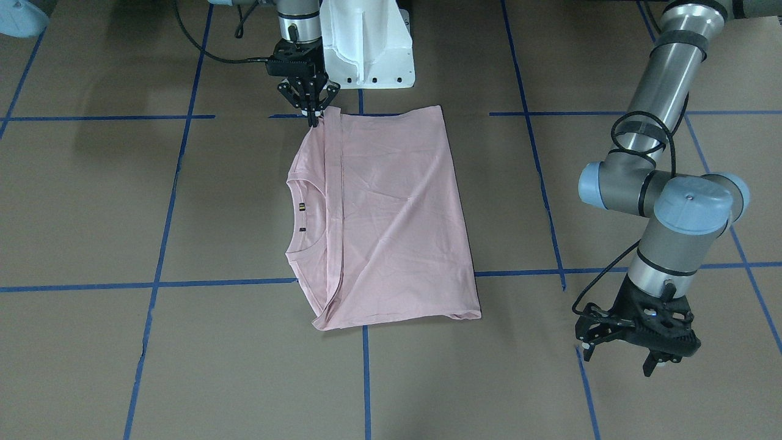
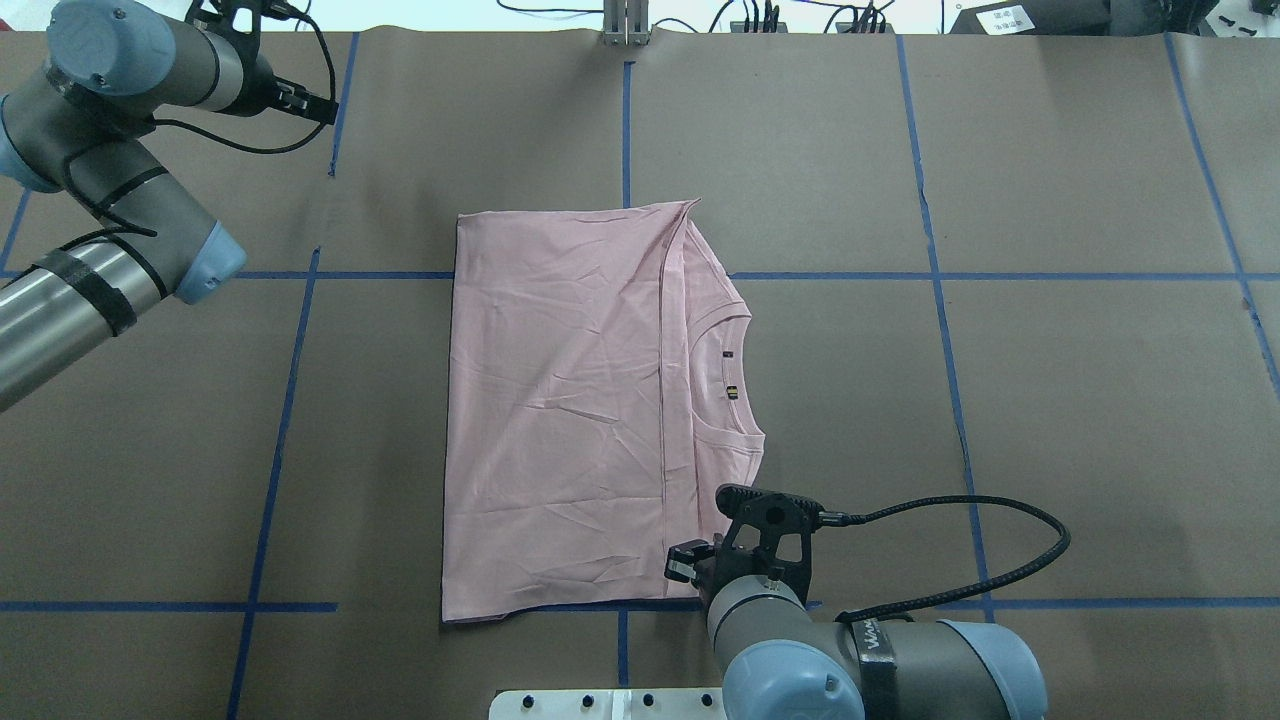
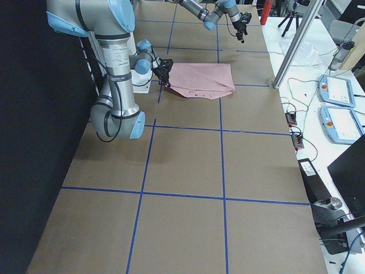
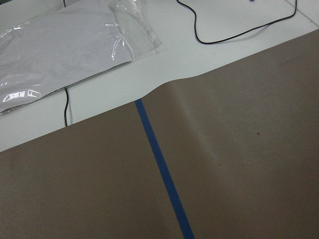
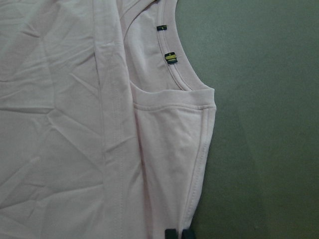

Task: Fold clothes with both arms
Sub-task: 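Lower the left gripper to the shirt's edge nearest the robot while the right gripper holds, then align both grippers on the shirt's edge nearest the robot and grasp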

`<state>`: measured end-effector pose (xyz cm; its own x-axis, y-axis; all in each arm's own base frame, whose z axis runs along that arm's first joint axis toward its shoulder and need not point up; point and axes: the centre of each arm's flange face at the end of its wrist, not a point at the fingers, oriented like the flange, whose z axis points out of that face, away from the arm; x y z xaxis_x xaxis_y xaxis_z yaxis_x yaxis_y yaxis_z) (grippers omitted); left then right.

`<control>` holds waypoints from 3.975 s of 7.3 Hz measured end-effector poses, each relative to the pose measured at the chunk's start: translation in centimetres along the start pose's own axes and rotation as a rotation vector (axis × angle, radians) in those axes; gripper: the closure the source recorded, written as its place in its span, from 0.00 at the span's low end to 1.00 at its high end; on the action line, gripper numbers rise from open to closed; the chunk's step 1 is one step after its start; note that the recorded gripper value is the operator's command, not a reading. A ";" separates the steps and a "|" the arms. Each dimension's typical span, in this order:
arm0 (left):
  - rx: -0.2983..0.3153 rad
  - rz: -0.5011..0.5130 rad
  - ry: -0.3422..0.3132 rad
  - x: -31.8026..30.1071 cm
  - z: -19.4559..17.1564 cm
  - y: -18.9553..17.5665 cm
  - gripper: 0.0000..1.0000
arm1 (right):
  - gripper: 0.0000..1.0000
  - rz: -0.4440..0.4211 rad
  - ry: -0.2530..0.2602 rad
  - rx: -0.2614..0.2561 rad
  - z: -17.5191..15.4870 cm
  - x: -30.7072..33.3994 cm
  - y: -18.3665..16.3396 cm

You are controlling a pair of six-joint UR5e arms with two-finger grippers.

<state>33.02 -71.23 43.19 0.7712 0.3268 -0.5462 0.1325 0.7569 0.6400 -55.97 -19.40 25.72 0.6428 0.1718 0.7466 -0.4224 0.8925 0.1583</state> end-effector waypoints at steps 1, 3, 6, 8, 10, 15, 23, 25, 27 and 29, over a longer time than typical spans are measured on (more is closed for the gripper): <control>0.009 -0.006 0.009 0.5 -0.5 -0.3 0.00 | 0.00 -0.010 -0.004 0.003 -0.4 0.1 0.3; 0.005 -0.084 0.092 3.4 -3.1 0.4 0.00 | 0.00 -0.038 -0.043 -0.022 -2.6 0.3 -1.1; -0.077 -0.324 0.254 12.4 -12.8 7.7 0.00 | 0.00 -0.049 -0.134 -0.042 -4.7 1.0 -4.1; -0.162 -0.483 0.297 21.7 -21.5 14.5 0.00 | 0.00 -0.027 -0.202 -0.051 -4.3 3.0 -5.7; -0.225 -0.611 0.306 29.5 -25.3 21.1 0.20 | 0.00 -0.005 -0.215 -0.035 -4.2 3.4 -7.4; -0.349 -0.712 0.134 37.3 -24.4 32.3 0.46 | 0.00 0.005 -0.211 -0.021 -3.9 3.5 -8.2; -0.396 -0.657 0.108 38.7 -23.6 35.8 0.92 | 0.00 0.009 -0.208 -0.020 -3.7 3.5 -8.2; -0.395 -0.654 0.108 38.7 -23.6 35.9 1.00 | 0.00 0.011 -0.208 -0.021 -3.8 3.5 -8.2; -0.394 -0.653 0.108 38.7 -23.6 35.8 1.00 | 0.03 0.012 -0.204 -0.021 -3.5 3.5 -8.1; -0.391 -0.654 0.114 38.7 -23.8 35.6 1.00 | 0.19 0.030 -0.178 -0.023 -2.5 3.3 -7.6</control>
<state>52.80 -18.12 31.97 0.5400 -0.2156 -0.8136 0.2929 0.9544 -0.0585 -49.07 -24.55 25.42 0.5057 0.1238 0.8538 -0.4242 0.8975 0.1210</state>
